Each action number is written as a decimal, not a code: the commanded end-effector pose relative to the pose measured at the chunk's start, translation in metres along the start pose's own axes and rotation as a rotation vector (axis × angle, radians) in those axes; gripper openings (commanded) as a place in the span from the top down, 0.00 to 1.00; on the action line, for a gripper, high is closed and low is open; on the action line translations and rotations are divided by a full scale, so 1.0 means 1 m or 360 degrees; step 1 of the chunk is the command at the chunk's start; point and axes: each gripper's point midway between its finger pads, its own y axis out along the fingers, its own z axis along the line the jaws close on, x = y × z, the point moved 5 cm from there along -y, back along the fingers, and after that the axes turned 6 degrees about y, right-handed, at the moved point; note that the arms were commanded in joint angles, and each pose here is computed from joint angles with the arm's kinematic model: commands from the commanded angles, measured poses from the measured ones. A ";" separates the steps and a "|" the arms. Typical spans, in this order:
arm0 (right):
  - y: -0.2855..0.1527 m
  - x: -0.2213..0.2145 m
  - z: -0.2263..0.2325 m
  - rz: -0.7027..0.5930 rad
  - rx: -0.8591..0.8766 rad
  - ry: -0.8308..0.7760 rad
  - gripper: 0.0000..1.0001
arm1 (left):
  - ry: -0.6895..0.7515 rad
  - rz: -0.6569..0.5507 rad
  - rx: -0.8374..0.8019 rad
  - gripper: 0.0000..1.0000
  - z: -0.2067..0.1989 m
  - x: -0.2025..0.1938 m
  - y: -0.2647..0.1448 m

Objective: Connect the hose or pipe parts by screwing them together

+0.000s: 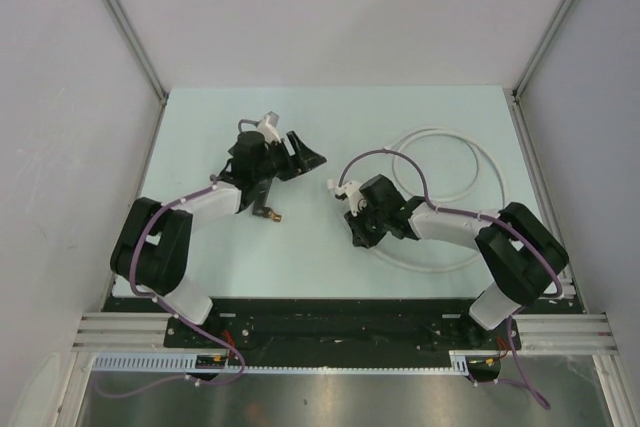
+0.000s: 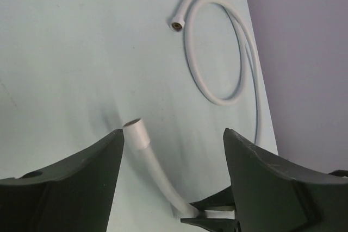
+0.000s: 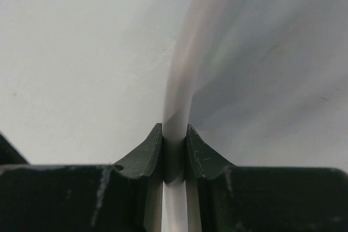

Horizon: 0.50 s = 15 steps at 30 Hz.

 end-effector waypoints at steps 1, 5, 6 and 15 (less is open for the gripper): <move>-0.017 0.015 0.022 -0.0112 0.0235 -0.0322 0.92 | 0.0135 0.0168 -0.0225 0.21 -0.024 -0.006 -0.014; -0.020 0.017 0.032 -0.0134 0.0330 -0.0384 0.94 | 0.0175 0.0254 -0.0188 0.20 -0.016 -0.015 -0.014; -0.021 0.016 0.031 -0.0127 0.0316 -0.0387 0.94 | 0.0181 0.0252 -0.0140 0.19 -0.013 -0.016 -0.014; -0.026 0.018 0.033 -0.0145 0.0256 -0.0412 0.97 | 0.0172 0.0362 0.0106 0.19 0.009 -0.033 -0.018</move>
